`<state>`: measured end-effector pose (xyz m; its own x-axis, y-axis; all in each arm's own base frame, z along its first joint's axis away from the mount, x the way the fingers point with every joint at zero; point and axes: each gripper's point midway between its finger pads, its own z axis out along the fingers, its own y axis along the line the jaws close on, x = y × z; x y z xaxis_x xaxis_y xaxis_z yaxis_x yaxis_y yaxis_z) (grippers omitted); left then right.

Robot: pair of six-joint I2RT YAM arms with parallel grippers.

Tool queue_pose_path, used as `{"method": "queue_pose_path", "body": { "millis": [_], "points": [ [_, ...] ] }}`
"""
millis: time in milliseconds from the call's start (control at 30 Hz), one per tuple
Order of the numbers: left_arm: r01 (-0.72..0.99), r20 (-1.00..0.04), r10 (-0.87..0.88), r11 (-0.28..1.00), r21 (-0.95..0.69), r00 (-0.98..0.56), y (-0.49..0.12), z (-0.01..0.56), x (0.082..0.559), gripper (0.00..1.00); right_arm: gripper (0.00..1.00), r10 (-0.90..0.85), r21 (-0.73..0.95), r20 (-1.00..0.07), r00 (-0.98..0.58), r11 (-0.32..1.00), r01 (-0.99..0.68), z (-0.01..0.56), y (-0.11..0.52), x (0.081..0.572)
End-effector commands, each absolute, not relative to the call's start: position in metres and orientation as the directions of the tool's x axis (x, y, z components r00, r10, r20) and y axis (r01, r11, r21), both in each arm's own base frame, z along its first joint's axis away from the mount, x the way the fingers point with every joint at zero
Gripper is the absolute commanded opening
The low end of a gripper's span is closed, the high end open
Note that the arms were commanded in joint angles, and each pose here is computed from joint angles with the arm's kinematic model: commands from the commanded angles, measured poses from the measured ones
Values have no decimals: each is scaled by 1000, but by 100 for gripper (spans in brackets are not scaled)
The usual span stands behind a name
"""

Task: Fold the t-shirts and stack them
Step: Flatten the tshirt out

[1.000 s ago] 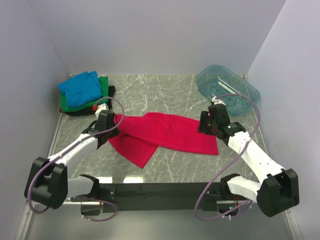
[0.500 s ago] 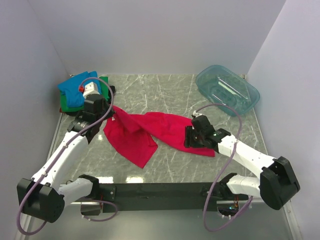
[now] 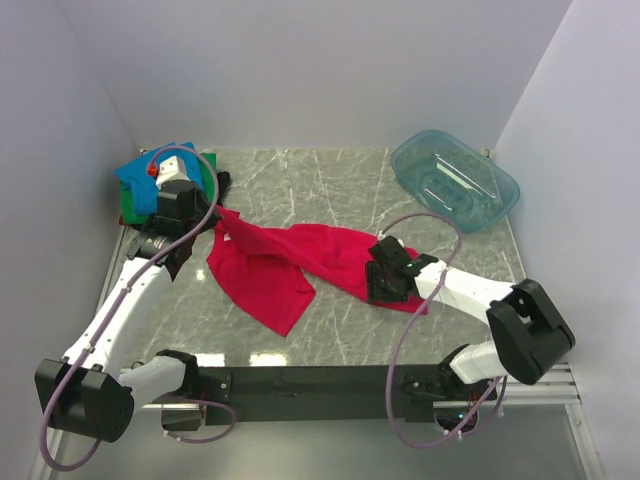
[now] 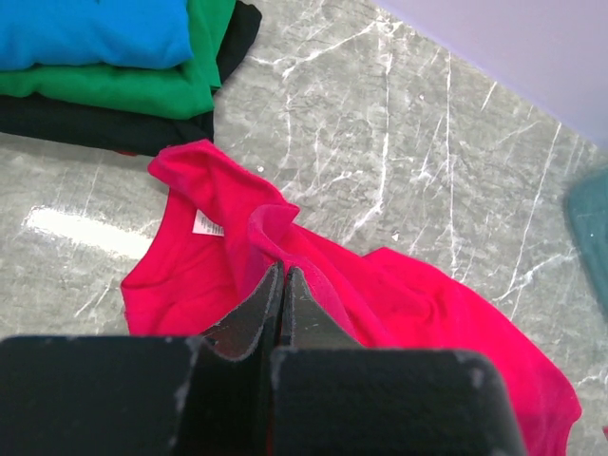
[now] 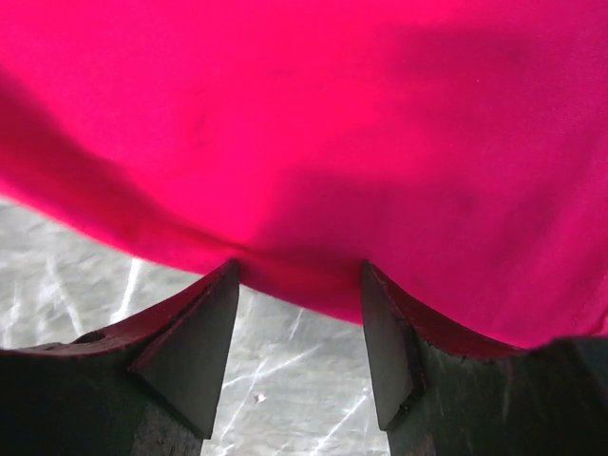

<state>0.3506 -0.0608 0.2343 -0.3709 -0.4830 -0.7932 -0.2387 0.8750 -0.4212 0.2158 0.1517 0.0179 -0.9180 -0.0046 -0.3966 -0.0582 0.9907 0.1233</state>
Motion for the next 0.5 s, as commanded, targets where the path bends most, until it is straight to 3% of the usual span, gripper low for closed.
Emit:
{"method": "queue_pose_path", "body": {
  "millis": [0,33,133,167,200,367,467],
  "points": [
    [-186,-820,-482,876,-444,-310,-60,269,351,0,61,7,112,-405,-914,993,-42,9,156,225],
    [-188,-820,-481,877,-443,-311,-60,268,350,0,59,0,110,-401,-916,993,-48,7,158,224],
    [-179,-822,-481,877,-447,-305,-60,273,346,1,33,-14,88,-386,-922,995,-52,2,156,222],
    [-174,-824,-481,877,-449,-300,-60,277,345,1,13,-26,78,-382,-924,995,-61,4,154,220],
    [-165,-825,-483,876,-454,-293,-60,281,342,1,2,-29,66,-388,-921,996,-59,7,151,220],
    [-113,-837,-485,874,-472,-254,-61,310,329,1,0,-26,97,-449,-893,992,-78,54,156,212],
    [-82,-845,-486,873,-481,-224,-60,331,317,1,0,-13,153,-538,-843,982,-113,113,160,210]
  ]
}}
